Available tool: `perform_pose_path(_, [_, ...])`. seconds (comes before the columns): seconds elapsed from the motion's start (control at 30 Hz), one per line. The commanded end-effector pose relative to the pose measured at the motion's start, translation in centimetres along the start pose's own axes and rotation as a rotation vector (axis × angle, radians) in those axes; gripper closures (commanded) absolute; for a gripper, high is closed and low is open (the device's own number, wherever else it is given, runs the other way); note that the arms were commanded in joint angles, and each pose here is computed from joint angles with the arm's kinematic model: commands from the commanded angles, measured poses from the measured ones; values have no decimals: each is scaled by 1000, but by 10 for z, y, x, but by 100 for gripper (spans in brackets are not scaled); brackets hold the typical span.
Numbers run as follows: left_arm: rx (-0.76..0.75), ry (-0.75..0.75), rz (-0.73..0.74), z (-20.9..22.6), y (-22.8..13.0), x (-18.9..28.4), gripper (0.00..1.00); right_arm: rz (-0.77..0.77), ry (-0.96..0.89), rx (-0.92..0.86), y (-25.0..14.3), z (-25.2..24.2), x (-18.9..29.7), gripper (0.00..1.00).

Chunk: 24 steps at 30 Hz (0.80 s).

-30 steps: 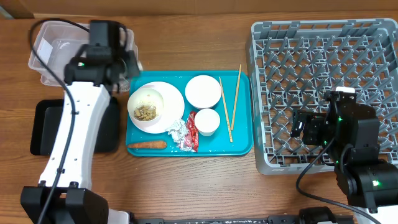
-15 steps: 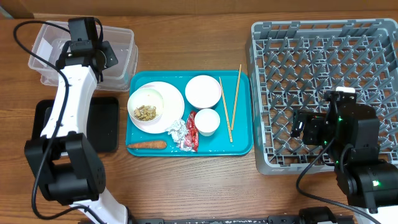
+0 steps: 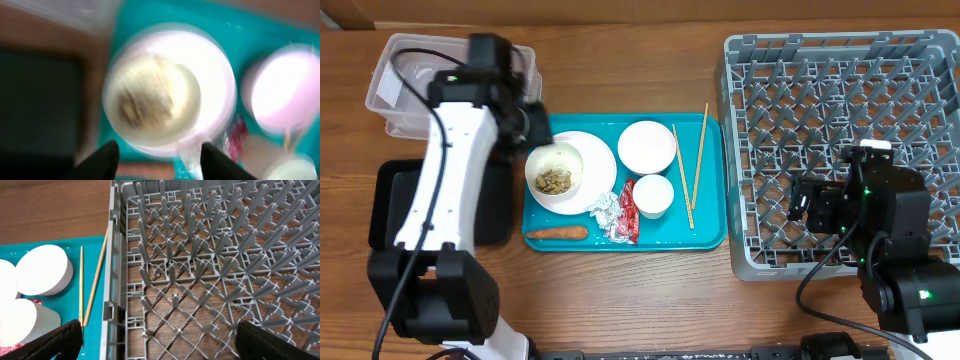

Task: Sort waste into correct bins and load items into the dishwasher
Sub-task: 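Carry the tissue with the left gripper into the clear plastic bin, then grasp the remaining tissue with the left gripper and drop it in the bin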

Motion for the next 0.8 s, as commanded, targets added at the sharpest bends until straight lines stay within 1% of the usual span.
perform_pose_path(0.0, [-87, -53, 126, -32, -35, -7, 41, -40, -3, -9, 11, -1, 8, 0])
perform_pose_path(0.07, [-127, -42, 166, -42, -50, -21, 39, -40, -3, -9, 11, -1, 8, 0])
perform_pose_path(0.17, [-178, -21, 210, -51, -68, -43, 39, -39, -3, -9, 11, -1, 8, 0])
perform_pose_path(0.33, [-202, 1, 274, -60, -93, -72, 39, -28, -5, -8, 8, -1, 8, 0])
perform_pose_path(0.5, [-222, 1, 279, -67, -104, -91, 38, -21, -6, -8, 7, -1, 8, 0])
perform_pose_path(0.67, [-242, 1, 264, -69, -108, -102, 37, -21, -6, -8, 7, -1, 8, 0])
perform_pose_path(0.77, [-245, 2, 252, -67, -110, -110, 35, -21, -6, -8, 7, -1, 8, 0])
Point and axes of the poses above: each gripper's point midway between its finger pads, its own x axis back along the fingers, its own z axis along the line the jaws close on, y = z × x, the point moved 3 cm from there along x, back along the fingers
